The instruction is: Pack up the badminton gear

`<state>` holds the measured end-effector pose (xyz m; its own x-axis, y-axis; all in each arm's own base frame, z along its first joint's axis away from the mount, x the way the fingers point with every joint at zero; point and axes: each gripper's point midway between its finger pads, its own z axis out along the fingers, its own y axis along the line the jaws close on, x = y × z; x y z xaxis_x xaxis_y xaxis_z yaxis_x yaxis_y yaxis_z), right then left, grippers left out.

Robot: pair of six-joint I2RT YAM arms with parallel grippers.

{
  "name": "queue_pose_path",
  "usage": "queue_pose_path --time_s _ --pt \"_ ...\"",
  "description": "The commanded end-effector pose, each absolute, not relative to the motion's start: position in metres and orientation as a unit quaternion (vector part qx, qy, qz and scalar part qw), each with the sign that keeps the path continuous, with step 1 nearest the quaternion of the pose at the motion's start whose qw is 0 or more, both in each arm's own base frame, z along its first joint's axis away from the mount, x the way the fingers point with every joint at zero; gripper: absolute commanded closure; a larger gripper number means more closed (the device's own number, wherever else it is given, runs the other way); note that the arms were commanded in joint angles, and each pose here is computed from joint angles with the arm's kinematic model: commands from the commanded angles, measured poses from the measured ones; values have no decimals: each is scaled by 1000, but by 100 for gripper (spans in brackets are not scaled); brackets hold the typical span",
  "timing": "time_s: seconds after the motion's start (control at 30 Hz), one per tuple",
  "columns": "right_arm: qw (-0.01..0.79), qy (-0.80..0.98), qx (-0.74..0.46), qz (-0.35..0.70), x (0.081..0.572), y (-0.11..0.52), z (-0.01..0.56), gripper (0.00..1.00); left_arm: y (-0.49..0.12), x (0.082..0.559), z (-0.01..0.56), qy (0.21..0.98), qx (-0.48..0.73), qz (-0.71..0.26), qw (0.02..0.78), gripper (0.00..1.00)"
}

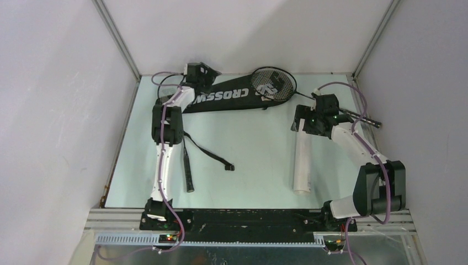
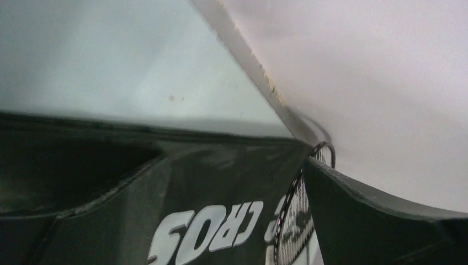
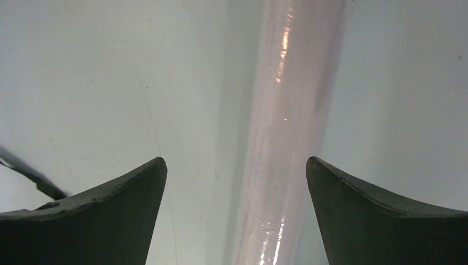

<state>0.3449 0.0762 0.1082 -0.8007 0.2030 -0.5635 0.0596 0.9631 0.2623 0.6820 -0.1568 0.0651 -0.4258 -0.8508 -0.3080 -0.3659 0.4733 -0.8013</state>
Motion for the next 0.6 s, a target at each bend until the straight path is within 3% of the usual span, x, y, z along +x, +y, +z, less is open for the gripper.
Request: queue_pose_path --time_s 0.0,0.13,0.23,0.37,0.57 --pt "362 915 38 175 357 104 141 1 -185 655 74 776 -387 -407 287 0" --pt "373 894 57 240 368 134 155 1 -176 627 54 818 -374 -337 277 0" --pt "379 847 65 368 392 197 177 1 -178 614 51 817 -374 -348 265 0" --pt "334 804 158 466 436 254 163 1 -176 603 41 828 -372 -337 249 0" --pt "343 762 273 477 509 276 131 1 -177 597 44 836 -356 -336 247 0"
